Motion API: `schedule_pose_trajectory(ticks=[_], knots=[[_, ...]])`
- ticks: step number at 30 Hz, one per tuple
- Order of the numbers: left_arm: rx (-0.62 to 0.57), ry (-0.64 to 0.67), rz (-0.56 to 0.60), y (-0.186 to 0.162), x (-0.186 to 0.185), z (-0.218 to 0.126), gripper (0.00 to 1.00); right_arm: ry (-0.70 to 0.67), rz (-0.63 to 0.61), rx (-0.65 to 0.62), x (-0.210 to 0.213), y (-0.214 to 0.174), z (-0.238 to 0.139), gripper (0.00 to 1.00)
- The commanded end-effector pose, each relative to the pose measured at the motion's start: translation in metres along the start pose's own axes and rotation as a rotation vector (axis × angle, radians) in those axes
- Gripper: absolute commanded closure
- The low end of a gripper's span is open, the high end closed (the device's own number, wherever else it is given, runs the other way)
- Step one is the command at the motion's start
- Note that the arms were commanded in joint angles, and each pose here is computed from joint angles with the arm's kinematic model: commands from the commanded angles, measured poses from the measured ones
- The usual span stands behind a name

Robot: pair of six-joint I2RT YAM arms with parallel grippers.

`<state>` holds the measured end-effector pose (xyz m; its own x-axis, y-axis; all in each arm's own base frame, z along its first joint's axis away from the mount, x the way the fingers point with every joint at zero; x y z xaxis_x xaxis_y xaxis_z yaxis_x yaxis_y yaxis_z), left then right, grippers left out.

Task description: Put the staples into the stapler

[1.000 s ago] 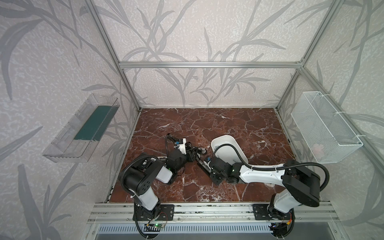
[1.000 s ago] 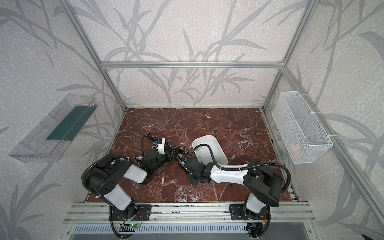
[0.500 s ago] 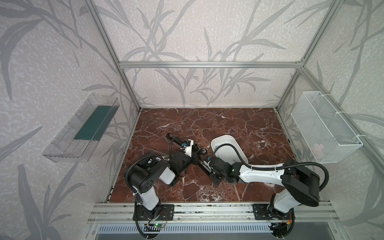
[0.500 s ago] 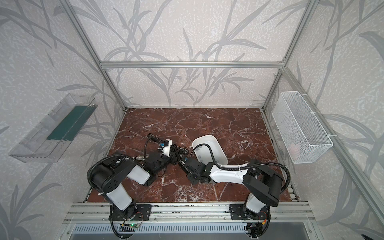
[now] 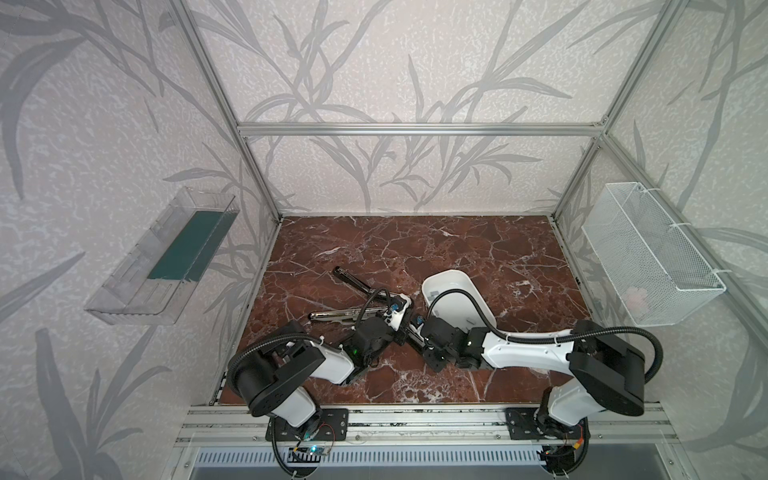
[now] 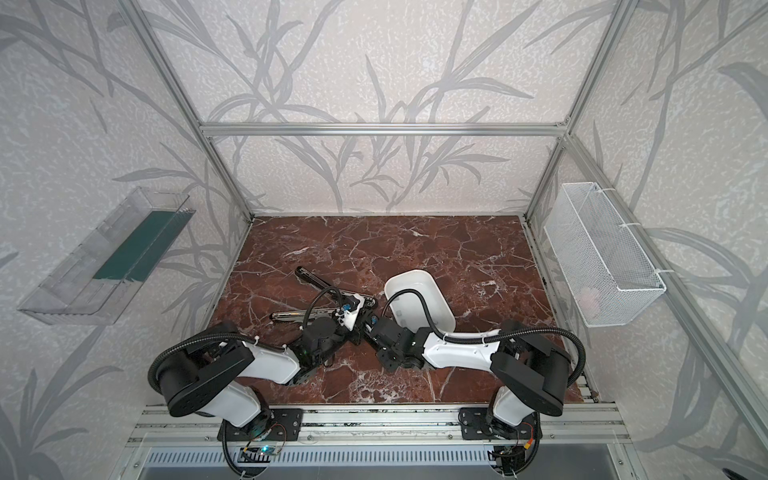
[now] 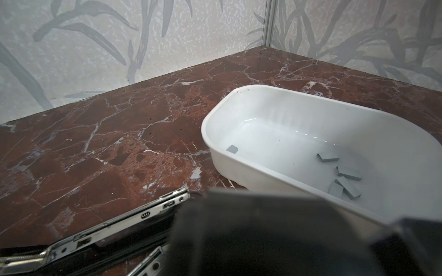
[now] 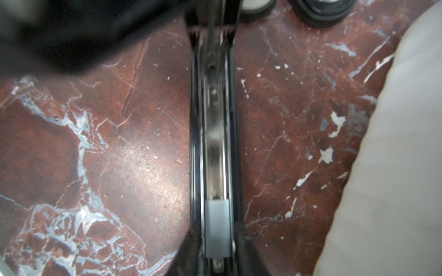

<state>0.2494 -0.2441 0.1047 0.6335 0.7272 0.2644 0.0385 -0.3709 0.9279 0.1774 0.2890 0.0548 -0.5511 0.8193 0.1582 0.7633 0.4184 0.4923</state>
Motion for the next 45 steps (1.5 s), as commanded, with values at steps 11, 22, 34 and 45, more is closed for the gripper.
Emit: schedule_pose_trajectory(ticks=[11, 22, 34, 45], knots=[[0.148, 0.072, 0.219, -0.011, -0.015, 0.003, 0.75, 0.034, 0.054, -0.142, -0.014, -0.008, -0.045, 0.58], [0.170, 0.047, 0.271, -0.010, -0.026, -0.001, 0.68, 0.039, 0.121, -0.148, -0.026, -0.026, -0.053, 0.46], [0.147, -0.016, 0.267, -0.007, -0.043, 0.002, 0.53, 0.045, 0.142, -0.143, -0.028, -0.031, -0.058, 0.43], [0.135, -0.080, 0.243, -0.006, -0.052, 0.000, 0.43, 0.062, 0.149, -0.148, -0.029, -0.036, -0.059, 0.43]])
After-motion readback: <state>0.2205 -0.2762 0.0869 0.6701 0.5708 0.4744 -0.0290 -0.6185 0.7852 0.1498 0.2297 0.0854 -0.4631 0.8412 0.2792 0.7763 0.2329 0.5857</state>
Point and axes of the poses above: each gripper's point midway between its finger pads, its own z axis out along the fingers, its own x axis along the line the jaws close on, y = z × x, the point moved 3 cm from there along -z, back along the fingers, and after that the axes turned 12 degrees about z, right-handed, at the moved point
